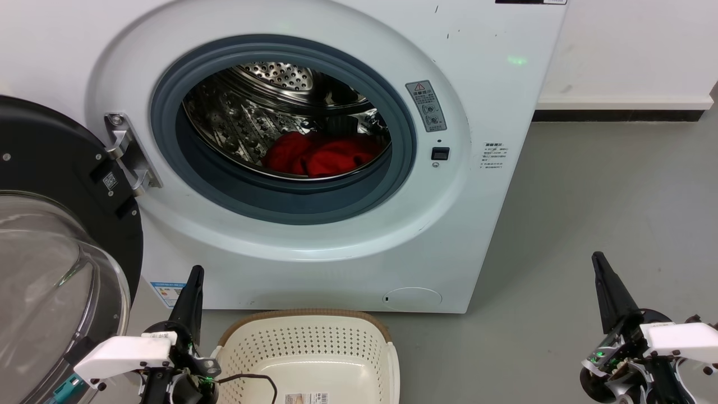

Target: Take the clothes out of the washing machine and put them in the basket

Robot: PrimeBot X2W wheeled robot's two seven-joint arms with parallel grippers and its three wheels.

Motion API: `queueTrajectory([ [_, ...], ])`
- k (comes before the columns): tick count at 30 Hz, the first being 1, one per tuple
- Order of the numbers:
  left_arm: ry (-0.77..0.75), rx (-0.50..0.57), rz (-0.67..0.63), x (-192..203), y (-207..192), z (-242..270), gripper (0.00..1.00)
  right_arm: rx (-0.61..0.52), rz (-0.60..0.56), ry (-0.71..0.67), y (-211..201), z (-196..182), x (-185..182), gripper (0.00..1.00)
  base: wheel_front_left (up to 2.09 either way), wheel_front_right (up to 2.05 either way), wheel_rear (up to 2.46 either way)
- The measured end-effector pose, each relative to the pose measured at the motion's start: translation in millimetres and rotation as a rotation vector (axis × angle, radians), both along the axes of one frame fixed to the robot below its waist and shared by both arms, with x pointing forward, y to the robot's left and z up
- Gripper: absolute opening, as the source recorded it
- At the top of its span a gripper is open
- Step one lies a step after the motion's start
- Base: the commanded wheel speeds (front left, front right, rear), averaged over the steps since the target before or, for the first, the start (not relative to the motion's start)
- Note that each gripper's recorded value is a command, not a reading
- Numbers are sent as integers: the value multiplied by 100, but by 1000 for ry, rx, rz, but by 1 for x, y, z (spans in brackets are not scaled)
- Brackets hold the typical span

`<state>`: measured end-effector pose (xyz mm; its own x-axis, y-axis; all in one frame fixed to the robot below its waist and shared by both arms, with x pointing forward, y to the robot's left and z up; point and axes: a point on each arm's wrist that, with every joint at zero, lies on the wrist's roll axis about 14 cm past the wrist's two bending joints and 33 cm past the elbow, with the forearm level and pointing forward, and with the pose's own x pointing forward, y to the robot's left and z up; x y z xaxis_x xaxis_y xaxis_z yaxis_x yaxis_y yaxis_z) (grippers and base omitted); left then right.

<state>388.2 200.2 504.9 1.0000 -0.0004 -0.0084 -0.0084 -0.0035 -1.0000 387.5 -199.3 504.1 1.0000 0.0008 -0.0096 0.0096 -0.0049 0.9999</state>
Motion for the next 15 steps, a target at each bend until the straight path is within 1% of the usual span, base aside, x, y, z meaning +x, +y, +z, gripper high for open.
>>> queueTrajectory([
  [15, 0, 0, 0, 0, 0, 0, 0, 0, 0, 0, 0, 0, 0, 0, 0, 0, 0],
])
